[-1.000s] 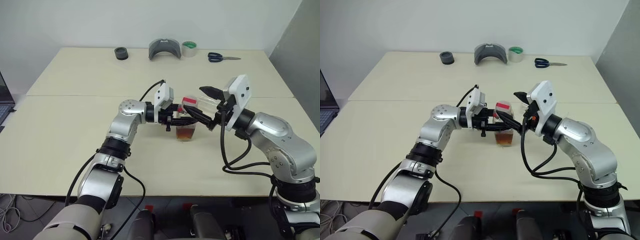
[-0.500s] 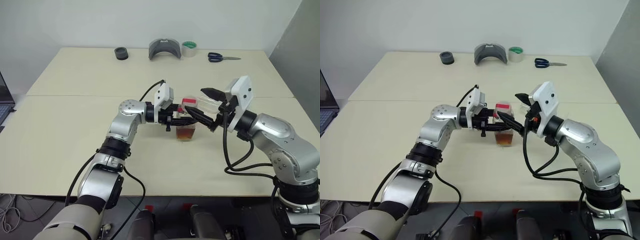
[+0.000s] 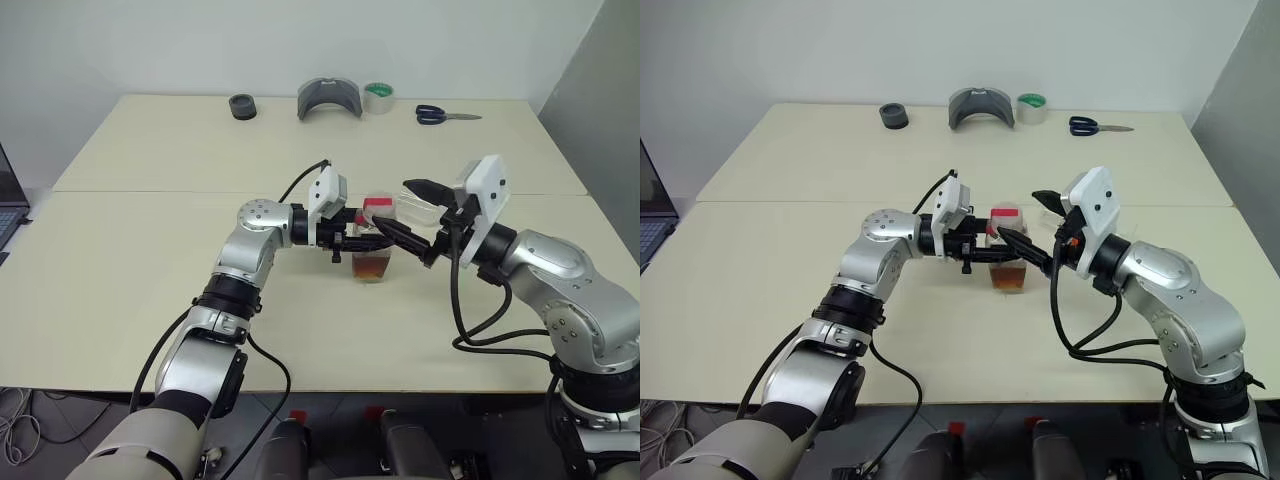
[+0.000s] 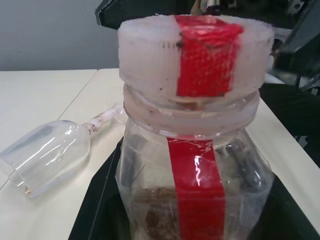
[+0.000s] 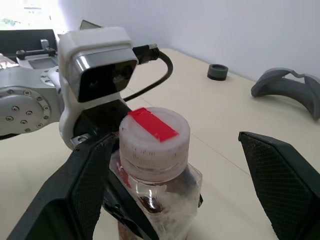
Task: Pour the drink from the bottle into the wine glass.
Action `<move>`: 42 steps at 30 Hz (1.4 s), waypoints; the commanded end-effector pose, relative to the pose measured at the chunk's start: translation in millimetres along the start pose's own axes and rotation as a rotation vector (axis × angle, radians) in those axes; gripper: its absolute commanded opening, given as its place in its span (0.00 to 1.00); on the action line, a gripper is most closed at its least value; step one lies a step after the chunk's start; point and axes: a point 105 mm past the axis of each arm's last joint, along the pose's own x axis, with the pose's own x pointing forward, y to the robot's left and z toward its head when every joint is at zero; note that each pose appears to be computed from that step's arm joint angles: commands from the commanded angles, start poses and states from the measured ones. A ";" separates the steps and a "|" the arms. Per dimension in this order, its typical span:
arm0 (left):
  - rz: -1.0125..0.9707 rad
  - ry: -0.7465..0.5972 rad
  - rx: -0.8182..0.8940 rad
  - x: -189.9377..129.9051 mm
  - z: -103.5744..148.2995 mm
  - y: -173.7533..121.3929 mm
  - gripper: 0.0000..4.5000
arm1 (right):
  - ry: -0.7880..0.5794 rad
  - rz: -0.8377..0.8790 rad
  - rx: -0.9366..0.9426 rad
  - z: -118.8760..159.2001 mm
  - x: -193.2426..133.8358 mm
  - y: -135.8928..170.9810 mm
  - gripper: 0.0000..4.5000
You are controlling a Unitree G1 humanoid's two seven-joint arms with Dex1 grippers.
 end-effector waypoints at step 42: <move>0.005 -0.029 0.041 2.4 6.4 -4.0 0.40 | -0.116 -0.126 -0.243 28.6 -7.6 -9.2 0.39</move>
